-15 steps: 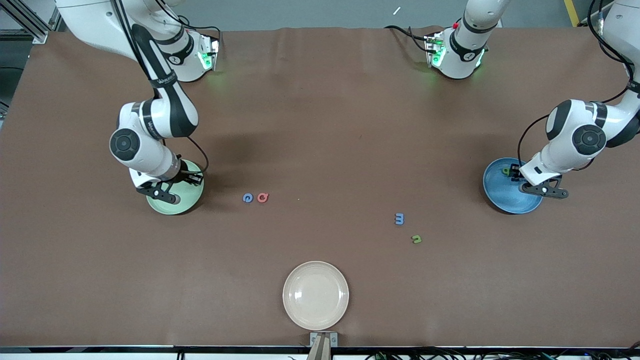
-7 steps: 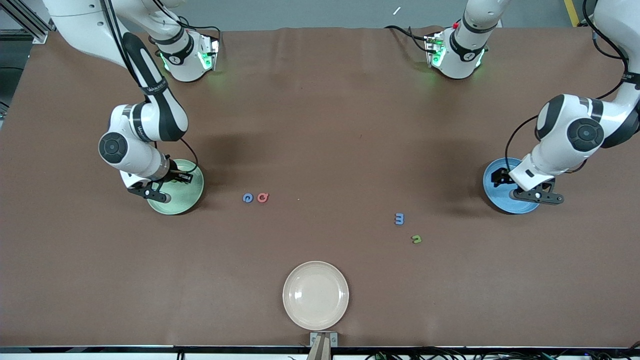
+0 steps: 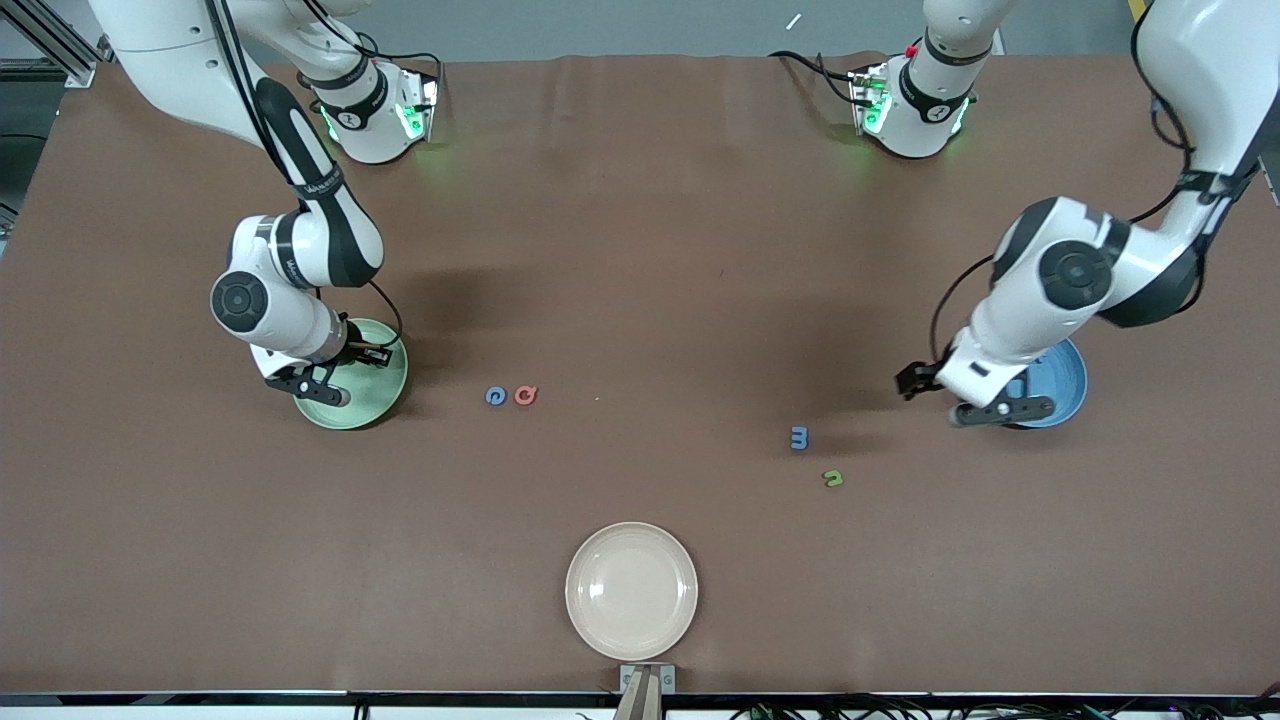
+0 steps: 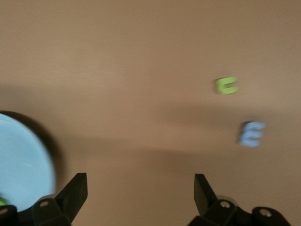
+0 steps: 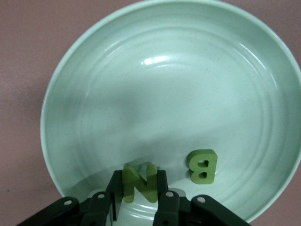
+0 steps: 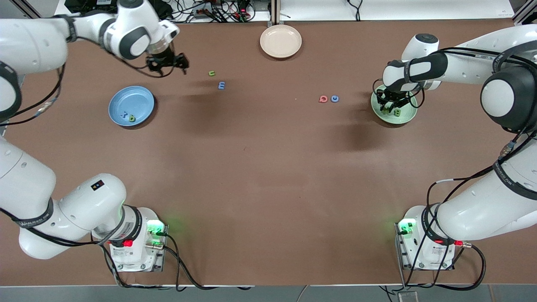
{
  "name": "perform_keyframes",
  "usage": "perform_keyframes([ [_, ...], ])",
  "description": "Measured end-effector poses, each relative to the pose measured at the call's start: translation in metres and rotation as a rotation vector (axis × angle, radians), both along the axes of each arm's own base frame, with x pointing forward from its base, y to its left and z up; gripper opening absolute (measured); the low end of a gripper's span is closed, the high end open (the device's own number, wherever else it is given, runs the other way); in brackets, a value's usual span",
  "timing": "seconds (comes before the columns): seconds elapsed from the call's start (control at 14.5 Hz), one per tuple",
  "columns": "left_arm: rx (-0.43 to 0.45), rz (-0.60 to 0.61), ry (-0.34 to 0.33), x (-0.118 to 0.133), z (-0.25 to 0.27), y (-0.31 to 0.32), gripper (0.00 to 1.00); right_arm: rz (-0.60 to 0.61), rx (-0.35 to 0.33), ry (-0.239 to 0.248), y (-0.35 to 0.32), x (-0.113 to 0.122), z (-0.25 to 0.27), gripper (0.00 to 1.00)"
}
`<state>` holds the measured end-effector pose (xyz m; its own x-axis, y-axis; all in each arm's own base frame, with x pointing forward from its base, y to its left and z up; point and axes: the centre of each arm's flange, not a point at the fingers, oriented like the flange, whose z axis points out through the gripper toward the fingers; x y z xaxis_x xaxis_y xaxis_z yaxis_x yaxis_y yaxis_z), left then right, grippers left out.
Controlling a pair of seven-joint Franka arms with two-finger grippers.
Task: Sort upper and lower case letters into plates
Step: 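Drop the N into the green plate while the left gripper grasps the c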
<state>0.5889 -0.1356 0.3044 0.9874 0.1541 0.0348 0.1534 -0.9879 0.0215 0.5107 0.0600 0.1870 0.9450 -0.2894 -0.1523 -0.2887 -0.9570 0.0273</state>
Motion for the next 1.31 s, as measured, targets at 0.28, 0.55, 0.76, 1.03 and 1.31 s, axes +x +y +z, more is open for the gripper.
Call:
perform_keyframes([
  [0.28,-0.01,0.111,0.02,0.033,-0.03,-0.045,1.0,0.001,0.0,0.002,0.0,0.0,-0.002,0.45],
  [0.55,0.024,0.137,0.024,0.052,-0.066,-0.076,1.0,0.003,0.0,0.014,0.001,0.0,-0.001,0.84],
  [0.76,0.024,0.145,0.04,0.059,-0.087,-0.08,0.98,0.011,0.009,0.068,0.006,0.012,0.021,1.0],
  [1.03,0.019,0.165,0.034,0.076,-0.104,-0.079,0.96,0.011,0.023,0.028,0.025,0.032,0.067,1.0],
  [1.31,0.018,0.152,-0.014,0.086,-0.118,-0.094,0.93,-0.032,0.018,-0.052,0.075,0.039,0.08,1.0],
])
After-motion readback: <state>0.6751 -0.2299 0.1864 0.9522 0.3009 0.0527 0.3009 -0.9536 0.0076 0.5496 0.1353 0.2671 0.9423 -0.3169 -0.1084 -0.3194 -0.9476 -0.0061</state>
